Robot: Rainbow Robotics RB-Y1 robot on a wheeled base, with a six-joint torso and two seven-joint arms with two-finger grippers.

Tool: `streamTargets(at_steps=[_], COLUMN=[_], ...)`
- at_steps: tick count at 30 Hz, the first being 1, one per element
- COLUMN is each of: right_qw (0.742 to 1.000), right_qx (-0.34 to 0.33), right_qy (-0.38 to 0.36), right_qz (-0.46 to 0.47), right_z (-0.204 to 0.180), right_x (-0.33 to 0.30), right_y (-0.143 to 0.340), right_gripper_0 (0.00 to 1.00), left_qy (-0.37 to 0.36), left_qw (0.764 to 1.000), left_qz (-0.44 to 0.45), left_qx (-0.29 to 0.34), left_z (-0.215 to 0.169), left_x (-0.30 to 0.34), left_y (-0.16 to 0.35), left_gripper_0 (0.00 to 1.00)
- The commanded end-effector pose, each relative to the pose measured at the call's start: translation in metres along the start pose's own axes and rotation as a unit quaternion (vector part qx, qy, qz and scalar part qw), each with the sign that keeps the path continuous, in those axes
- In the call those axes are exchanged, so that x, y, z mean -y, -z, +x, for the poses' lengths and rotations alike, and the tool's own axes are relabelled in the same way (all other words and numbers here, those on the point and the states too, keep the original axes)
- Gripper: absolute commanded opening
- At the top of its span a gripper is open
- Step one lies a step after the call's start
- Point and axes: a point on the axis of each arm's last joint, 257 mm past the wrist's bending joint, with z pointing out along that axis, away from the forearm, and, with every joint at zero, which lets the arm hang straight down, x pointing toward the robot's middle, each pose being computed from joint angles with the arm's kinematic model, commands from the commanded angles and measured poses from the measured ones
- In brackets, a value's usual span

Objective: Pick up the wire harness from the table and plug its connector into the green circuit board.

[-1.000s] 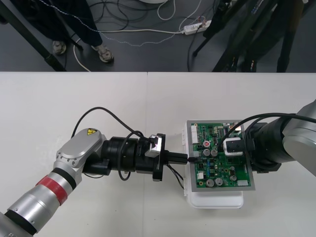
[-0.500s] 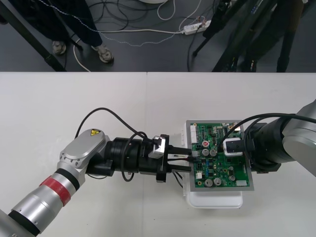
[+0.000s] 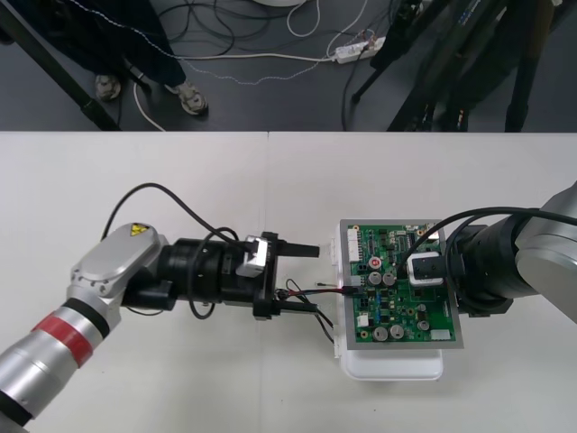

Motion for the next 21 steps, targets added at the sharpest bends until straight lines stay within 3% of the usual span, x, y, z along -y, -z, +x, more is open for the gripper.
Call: streamTargets(at_steps=[1,12,21], right_qw=[1.000,1.000,0.999], right_qx=[-0.002,-0.013,0.034], right_qy=[-0.009,-0.003,-0.008], right_qz=[-0.005,-0.017,-0.035], right_z=[0.000,0.036,0.043], right_x=[-0.006,-0.001,0.007], right_y=[0.000,0.021,0.060], right_gripper_0=[1.00,1.00,1.00], left_qy=[-0.044,-0.099,-0.112], left_qw=[0.998,0.983,0.969], left_qz=[-0.025,-0.085,-0.100], left_qx=[-0.039,-0.132,-0.194], left_z=[-0.001,-0.026,-0.104], left_x=[-0.016,-0.076,-0.103], left_y=[0.054,0.165,0.208], left_gripper_0=[0.79,0.80,0.80])
